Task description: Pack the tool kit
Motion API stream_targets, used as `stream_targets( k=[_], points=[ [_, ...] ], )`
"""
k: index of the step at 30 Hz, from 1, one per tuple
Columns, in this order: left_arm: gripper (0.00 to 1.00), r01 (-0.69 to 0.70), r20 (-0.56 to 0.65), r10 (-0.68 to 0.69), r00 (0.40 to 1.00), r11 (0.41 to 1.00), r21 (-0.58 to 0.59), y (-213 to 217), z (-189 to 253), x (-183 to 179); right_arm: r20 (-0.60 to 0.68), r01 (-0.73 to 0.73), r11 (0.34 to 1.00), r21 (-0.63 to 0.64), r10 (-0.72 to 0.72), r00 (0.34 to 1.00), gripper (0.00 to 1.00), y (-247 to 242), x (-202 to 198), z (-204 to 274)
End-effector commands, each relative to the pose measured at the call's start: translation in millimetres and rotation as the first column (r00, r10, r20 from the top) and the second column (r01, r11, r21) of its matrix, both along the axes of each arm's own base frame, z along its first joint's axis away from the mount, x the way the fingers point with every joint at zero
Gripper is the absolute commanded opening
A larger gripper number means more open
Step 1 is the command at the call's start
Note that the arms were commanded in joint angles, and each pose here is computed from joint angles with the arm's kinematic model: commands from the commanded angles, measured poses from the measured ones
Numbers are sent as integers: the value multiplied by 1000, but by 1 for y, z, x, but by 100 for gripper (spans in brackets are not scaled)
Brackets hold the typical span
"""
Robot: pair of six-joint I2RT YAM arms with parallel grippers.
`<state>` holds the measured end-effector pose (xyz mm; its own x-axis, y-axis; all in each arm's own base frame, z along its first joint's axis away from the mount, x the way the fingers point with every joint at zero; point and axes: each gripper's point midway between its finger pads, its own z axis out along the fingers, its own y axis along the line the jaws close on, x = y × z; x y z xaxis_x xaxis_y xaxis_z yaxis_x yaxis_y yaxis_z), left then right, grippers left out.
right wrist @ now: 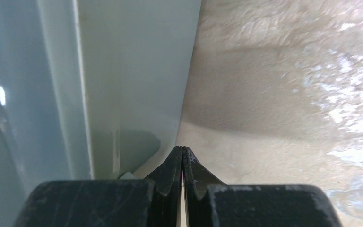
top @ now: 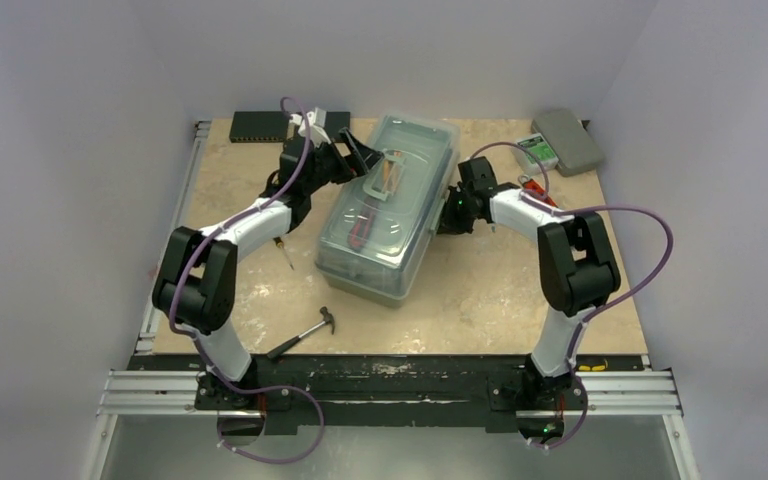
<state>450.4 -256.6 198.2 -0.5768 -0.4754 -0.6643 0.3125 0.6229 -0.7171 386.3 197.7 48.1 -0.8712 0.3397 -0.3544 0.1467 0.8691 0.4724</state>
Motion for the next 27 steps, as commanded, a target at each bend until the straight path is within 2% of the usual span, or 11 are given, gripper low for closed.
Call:
stream_targets(
  k=[1, 5, 9, 20, 27],
  points=[
    [88, 326, -420, -288, 860, 945, 19, -89, -106, -103, 156, -94, 991, 99, 78, 985, 0, 37, 54, 49],
    [88, 329, -384, -297, 874, 944, 18, -103, -80, -84, 182, -62, 991, 119, 40, 983, 0, 24, 79, 62],
    [89, 304, -361, -251, 898, 947, 100, -92, -60, -76, 217, -27, 998, 64, 13, 976, 0, 4, 87, 78],
    [94, 135, -220, -81, 972, 960, 245, -10, 12, -66, 373, 126, 991, -51, -99, 922, 0, -58, 80, 151],
    [99, -28, -102, 64, 993, 947, 319, 51, 61, -72, 537, 224, 971, -87, -143, 831, 2, -90, 60, 207]
  ],
)
